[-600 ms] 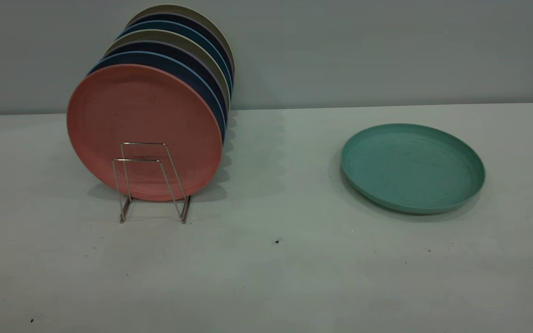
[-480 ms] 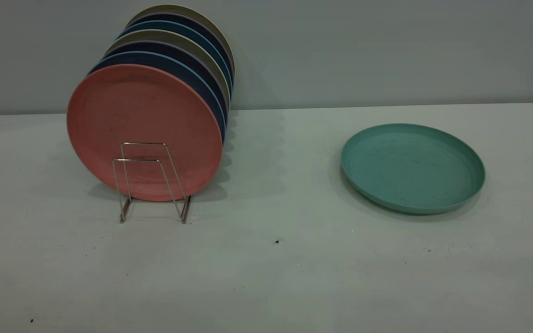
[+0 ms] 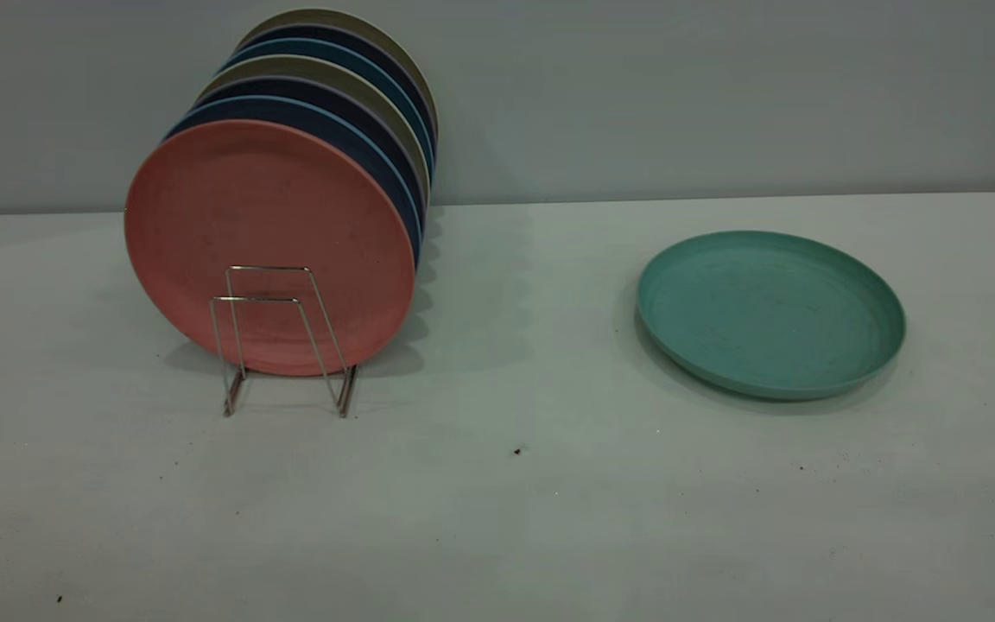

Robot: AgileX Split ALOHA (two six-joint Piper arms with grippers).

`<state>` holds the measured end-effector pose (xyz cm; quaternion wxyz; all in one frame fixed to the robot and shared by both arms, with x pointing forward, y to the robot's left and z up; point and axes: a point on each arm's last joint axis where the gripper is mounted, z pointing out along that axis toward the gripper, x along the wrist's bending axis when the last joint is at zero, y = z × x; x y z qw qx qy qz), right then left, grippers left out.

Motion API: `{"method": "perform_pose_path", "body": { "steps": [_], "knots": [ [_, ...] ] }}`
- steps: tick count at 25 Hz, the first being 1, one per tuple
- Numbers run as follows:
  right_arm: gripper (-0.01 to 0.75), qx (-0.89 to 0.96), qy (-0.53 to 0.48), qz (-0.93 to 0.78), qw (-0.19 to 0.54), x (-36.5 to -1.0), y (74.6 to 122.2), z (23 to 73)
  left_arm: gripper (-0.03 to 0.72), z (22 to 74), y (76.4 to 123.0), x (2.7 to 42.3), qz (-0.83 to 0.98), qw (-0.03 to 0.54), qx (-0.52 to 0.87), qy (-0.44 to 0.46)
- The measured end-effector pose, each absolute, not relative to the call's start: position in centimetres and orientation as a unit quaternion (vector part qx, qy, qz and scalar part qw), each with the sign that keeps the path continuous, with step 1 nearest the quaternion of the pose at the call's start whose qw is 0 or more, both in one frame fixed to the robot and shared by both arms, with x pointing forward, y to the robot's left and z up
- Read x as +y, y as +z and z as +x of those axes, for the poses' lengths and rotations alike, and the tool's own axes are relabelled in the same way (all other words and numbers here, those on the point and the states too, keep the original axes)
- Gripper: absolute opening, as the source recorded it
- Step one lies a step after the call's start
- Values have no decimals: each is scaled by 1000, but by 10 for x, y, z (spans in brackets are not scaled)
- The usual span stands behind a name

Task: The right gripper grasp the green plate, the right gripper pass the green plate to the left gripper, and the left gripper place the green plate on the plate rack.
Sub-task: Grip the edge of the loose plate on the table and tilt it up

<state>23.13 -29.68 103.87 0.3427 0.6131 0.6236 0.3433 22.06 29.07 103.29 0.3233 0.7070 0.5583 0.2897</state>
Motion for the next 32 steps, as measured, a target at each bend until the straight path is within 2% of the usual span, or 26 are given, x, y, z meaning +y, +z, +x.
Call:
{"method": "perform_pose_path", "body": {
  "steps": [23,28,32],
  "knots": [
    [430,624,343,613,343,-297,1039,231,468,221,1033,290,707,324,558,289],
    [430,622,347,612,344,-297,1040,231,468,221,1034,289,701,338,561,283],
    [430,617,354,609,350,-297,1059,245,468,230,1057,290,657,378,571,314]
  ]
}}
